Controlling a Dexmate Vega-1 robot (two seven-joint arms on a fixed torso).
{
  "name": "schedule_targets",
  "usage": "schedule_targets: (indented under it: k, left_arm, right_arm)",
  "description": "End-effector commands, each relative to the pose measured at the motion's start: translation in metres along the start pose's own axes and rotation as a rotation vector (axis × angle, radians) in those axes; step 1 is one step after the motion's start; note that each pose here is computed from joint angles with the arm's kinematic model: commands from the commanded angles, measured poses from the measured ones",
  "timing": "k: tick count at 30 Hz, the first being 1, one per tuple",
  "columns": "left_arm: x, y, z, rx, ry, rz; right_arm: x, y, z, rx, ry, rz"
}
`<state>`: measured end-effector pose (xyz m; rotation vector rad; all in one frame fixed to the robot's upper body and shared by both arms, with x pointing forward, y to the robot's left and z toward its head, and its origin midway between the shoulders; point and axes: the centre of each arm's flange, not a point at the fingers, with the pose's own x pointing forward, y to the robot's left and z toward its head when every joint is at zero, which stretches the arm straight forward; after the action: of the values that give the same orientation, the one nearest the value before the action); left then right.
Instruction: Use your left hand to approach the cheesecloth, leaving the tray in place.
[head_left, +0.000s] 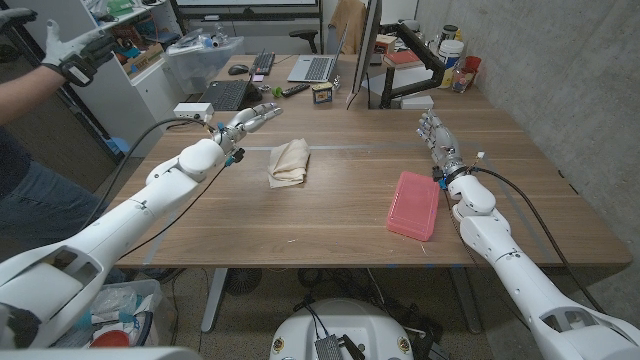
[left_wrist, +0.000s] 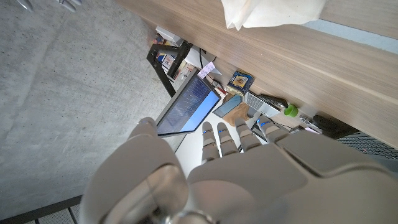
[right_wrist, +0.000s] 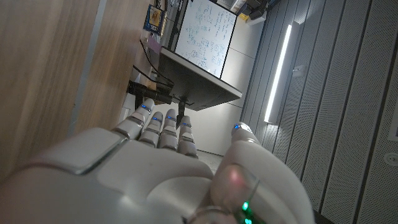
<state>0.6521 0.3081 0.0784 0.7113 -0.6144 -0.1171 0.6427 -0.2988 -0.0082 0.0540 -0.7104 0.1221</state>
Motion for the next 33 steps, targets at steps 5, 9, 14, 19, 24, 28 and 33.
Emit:
schedule_targets:
  k: [5,9,14,19,24,28,33]
  left_arm:
    - [0.015,-0.006,0.007,0.05,0.012,-0.055]
    - [0.017,-0.007,0.01,0.069,0.013,-0.07]
    - [0.017,-0.009,0.014,0.092,0.014,-0.08]
    - [0.017,-0.01,0.016,0.114,0.02,-0.092]
    - [0.017,-0.013,0.018,0.136,0.028,-0.106]
    - [0.017,-0.015,0.02,0.162,0.028,-0.111]
    - [0.018,-0.02,0.02,0.184,0.038,-0.118]
  right_arm:
    - [0.003,-0.003,0.002,0.007,-0.014,-0.008]
    - [0.003,-0.003,0.002,0.008,-0.017,-0.007]
    - [0.004,-0.003,0.003,0.01,-0.024,-0.004]
    - [0.005,-0.003,0.005,0.012,-0.029,0.0]
    - [0.006,-0.003,0.005,0.014,-0.031,0.003]
    - [0.007,-0.003,0.005,0.014,-0.032,0.005]
    - [0.007,-0.004,0.006,0.018,-0.035,0.006]
